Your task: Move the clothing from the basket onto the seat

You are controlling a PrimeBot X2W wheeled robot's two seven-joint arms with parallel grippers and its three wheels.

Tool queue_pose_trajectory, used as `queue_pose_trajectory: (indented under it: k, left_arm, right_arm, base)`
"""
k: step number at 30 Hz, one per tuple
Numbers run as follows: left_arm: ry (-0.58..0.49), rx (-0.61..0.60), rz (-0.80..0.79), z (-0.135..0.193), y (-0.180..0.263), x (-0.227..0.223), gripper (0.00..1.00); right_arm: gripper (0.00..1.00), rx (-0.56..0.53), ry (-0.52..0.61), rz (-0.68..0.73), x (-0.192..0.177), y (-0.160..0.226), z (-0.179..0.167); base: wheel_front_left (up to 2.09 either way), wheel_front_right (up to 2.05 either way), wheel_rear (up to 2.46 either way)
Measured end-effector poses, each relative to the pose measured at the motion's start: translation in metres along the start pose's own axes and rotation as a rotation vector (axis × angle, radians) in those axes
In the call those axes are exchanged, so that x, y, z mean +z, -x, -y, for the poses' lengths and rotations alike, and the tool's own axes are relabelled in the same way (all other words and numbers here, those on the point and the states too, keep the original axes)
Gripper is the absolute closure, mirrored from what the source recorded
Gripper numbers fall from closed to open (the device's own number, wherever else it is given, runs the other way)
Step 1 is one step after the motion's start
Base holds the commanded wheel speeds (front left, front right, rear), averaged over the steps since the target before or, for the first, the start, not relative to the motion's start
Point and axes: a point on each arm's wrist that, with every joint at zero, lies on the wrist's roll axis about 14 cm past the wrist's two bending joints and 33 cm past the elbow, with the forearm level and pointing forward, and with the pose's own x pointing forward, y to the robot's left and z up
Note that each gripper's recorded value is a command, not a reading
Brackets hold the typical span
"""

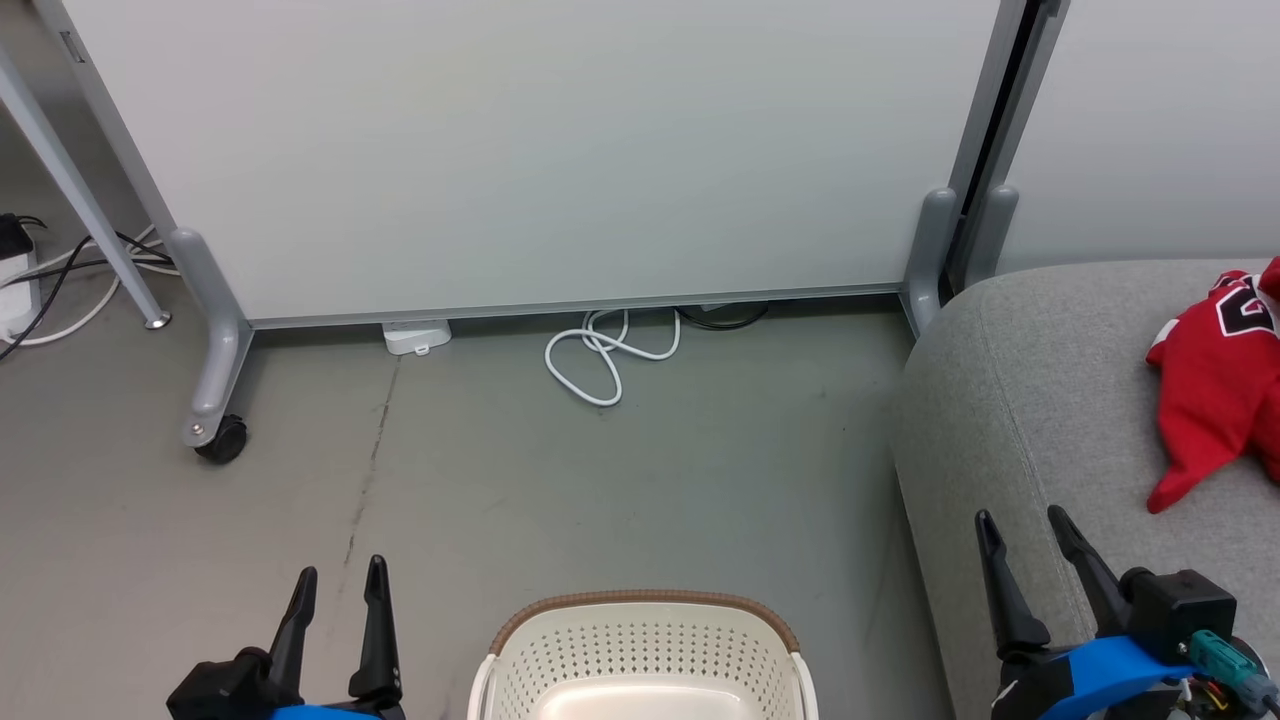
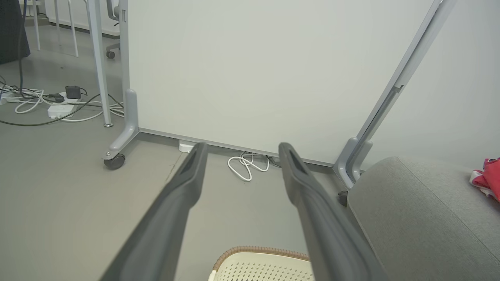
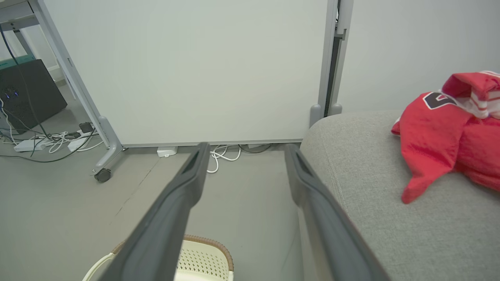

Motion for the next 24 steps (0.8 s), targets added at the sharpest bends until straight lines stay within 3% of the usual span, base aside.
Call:
queue_pose_trajectory:
  k: [13, 14, 19, 24]
  left_arm:
    - [-0.003, -0.009, -0.019, 0.002, 0.0, -0.006, 0.0]
    - [-0.002, -0.008, -0.027, 0.001, 0.0, -0.008, 1.0]
    - [0.009, 0.014, -0.096, -0.003, 0.01, -0.03, 1.0]
    - [0.084, 0.043, -0.119, -0.007, 0.012, -0.034, 1.0]
  right_arm:
    - [0.0, -0.003, -0.022, -0.008, -0.003, 0.001, 0.0]
    - [1.0, -0.004, -0.023, -0.014, -0.005, 0.001, 0.001]
    - [1.0, -0.014, -0.034, -0.074, -0.025, 0.007, 0.002]
    - [1.0, -0.036, -0.122, -0.093, -0.03, 0.008, 0.006]
  base:
    - [0.0, 0.0, 0.0]
    - [0.0, 0.0, 0.0]
    - [0.0, 0.0, 0.0]
    - [0.0, 0.0, 0.0]
